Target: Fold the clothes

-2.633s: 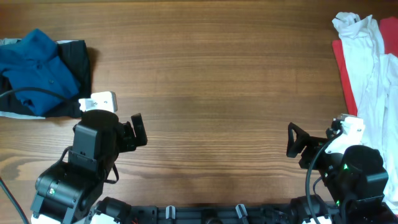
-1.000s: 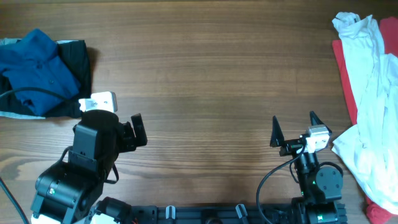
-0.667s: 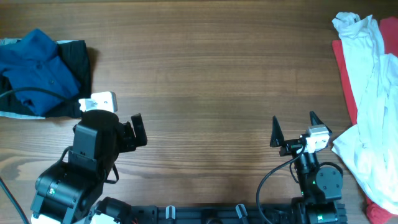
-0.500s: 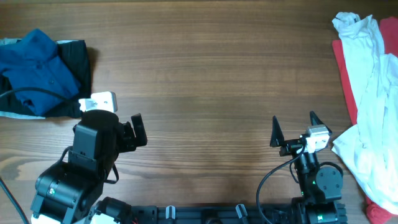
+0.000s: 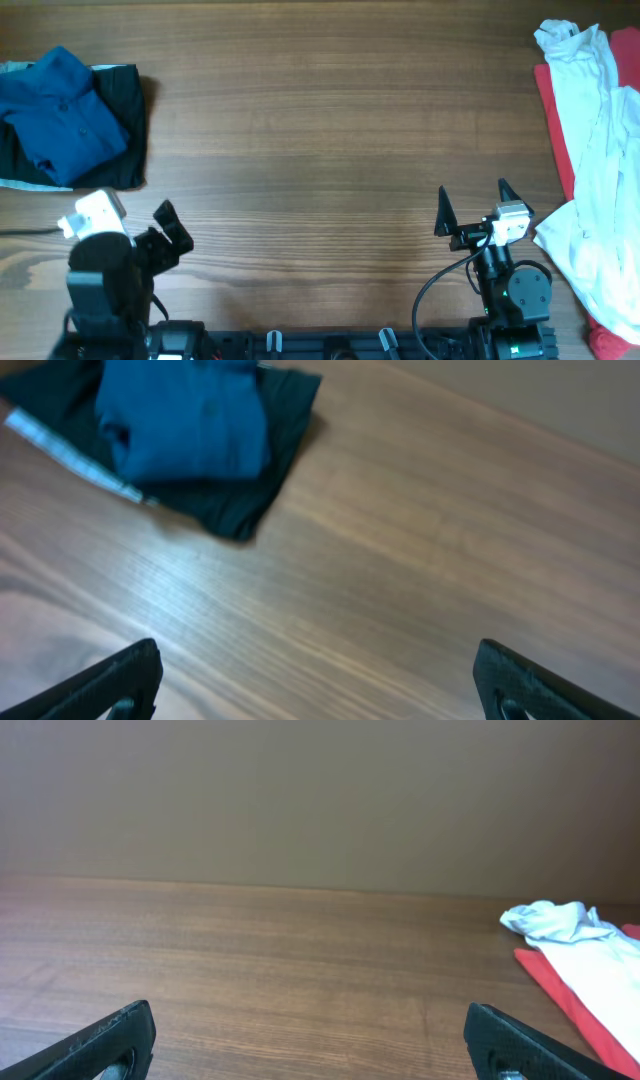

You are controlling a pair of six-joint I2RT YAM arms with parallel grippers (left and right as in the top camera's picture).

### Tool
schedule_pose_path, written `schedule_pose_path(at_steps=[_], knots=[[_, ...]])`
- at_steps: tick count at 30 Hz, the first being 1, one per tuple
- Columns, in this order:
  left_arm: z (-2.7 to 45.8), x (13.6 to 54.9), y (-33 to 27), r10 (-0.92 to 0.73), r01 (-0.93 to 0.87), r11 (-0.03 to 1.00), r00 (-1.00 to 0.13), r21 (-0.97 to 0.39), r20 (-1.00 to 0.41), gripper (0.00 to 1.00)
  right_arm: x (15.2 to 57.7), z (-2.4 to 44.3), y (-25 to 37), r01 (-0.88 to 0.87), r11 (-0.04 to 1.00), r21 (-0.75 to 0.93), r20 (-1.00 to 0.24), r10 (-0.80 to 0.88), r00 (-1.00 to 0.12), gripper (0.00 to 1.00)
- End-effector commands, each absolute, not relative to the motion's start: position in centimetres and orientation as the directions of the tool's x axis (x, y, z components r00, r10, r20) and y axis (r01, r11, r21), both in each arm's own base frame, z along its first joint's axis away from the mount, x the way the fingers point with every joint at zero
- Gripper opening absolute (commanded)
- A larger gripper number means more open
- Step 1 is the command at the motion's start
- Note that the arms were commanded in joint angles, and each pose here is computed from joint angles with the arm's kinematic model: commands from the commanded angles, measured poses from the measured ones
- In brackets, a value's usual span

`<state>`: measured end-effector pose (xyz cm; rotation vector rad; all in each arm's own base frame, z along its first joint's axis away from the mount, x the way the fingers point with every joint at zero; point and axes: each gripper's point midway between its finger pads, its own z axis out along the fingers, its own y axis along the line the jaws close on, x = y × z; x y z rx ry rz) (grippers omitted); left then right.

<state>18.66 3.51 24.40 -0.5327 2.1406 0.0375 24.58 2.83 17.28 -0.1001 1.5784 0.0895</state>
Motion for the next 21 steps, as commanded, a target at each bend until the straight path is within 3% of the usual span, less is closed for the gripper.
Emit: schedule_pose_path(at_steps=[1,6,15,19,21], knots=[[21.8,19.0,3.5,-0.371,-0.371,0.904,-0.430,-0.214,-0.823,1.00,24.5,17.6,3.0,-0.131,0.991,-0.024,-1.000,-0.024,0.007,1.00],[20.0,20.9,1.9,-0.345,-0.236,0.931,-0.326,-0.277,-0.880,1.00,24.5,17.6,3.0,-0.131,0.991,-0.024,-1.000,-0.024,0.007,1.00],[19.9,23.6,0.3,-0.348,-0.039,0.937,-0.025,-0.347,-0.937,1.00,24.5,17.6,3.0,-0.131,0.991,-0.024,-1.000,-0.023,0.007,1.00],[21.1,24.2,-1.1,-0.223,0.069,0.974,0.081,-0.217,-0.971,1.00,24.5,17.6,3.0,-0.131,0.991,-0.024,-1.000,-0.023,0.007,1.00],[20.2,24.4,-1.1,-0.203,0.071,0.978,0.077,-0.198,-0.976,1.00,24.5,17.6,3.0,-0.131,0.991,-0.024,-1.000,-0.023,0.007,1.00]])
